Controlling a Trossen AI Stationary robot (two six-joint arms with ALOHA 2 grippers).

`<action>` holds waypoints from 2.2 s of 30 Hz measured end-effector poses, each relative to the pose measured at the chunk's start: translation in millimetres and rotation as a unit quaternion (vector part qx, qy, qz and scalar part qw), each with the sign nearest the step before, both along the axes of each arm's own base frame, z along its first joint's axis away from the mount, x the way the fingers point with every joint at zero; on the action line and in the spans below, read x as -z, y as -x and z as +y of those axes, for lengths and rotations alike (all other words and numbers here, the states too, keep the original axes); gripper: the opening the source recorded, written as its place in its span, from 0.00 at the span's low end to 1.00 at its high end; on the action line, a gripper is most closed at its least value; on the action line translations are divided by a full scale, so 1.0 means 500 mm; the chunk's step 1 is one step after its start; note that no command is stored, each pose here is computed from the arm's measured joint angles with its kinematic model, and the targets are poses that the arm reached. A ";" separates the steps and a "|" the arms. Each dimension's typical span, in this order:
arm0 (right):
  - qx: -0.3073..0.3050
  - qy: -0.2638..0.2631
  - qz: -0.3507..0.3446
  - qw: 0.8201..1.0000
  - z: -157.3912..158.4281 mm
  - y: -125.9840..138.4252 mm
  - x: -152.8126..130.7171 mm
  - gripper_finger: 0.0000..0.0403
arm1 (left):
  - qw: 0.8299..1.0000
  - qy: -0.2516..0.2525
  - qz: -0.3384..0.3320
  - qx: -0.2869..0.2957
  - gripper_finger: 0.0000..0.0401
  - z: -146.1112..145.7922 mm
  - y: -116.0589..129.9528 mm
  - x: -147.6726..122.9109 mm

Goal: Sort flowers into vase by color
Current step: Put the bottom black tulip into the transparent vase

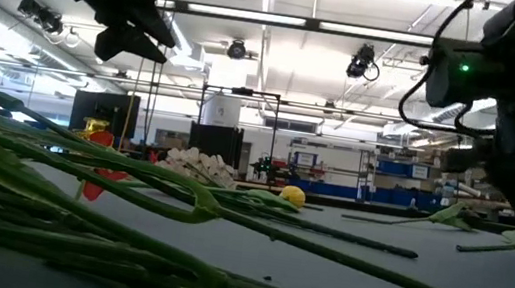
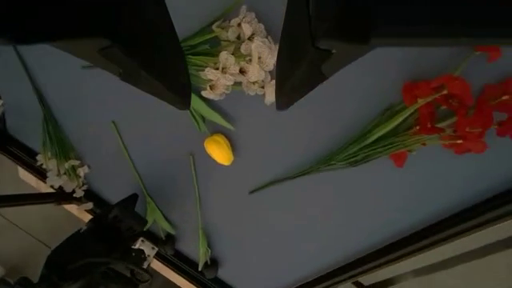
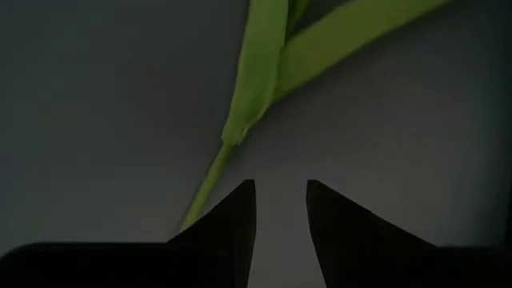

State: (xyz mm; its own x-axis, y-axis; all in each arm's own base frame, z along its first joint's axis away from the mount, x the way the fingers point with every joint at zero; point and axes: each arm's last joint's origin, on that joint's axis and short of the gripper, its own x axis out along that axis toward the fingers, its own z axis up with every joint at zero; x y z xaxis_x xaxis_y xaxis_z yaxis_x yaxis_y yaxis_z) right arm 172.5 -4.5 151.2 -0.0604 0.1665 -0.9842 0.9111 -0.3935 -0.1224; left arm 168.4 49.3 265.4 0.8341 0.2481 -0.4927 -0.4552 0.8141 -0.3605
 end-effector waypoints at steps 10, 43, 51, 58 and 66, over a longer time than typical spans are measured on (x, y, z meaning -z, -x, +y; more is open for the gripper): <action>0.052 0.036 -0.016 0.998 -0.032 0.020 0.041 0.30 | 1.000 -0.013 0.004 -0.024 0.47 0.003 0.001 0.000; -0.146 0.166 -0.090 0.971 -0.024 -0.026 0.014 0.02 | 1.000 0.013 -0.024 -0.006 0.47 -0.009 -0.005 -0.008; -0.224 0.251 -0.202 0.920 -0.015 -0.089 -0.047 0.02 | 0.998 0.009 -0.054 0.010 0.47 -0.018 -0.013 -0.019; -0.306 0.342 -0.313 0.832 -0.004 -0.152 -0.114 0.02 | 0.997 0.014 -0.068 0.017 0.47 -0.026 -0.017 -0.024; -0.376 0.463 -0.412 0.689 0.007 -0.200 -0.182 0.02 | 0.994 0.007 -0.101 0.034 0.47 -0.032 -0.010 -0.041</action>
State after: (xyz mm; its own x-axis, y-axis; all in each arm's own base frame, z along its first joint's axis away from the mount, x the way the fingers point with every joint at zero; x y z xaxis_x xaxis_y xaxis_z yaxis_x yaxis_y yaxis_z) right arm 272.3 -0.9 242.2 0.8560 -0.3291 -0.3987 0.5096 0.6665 0.5441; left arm 173.3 33.5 285.8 0.9307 0.1824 -0.3171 -0.3171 0.8343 -0.4509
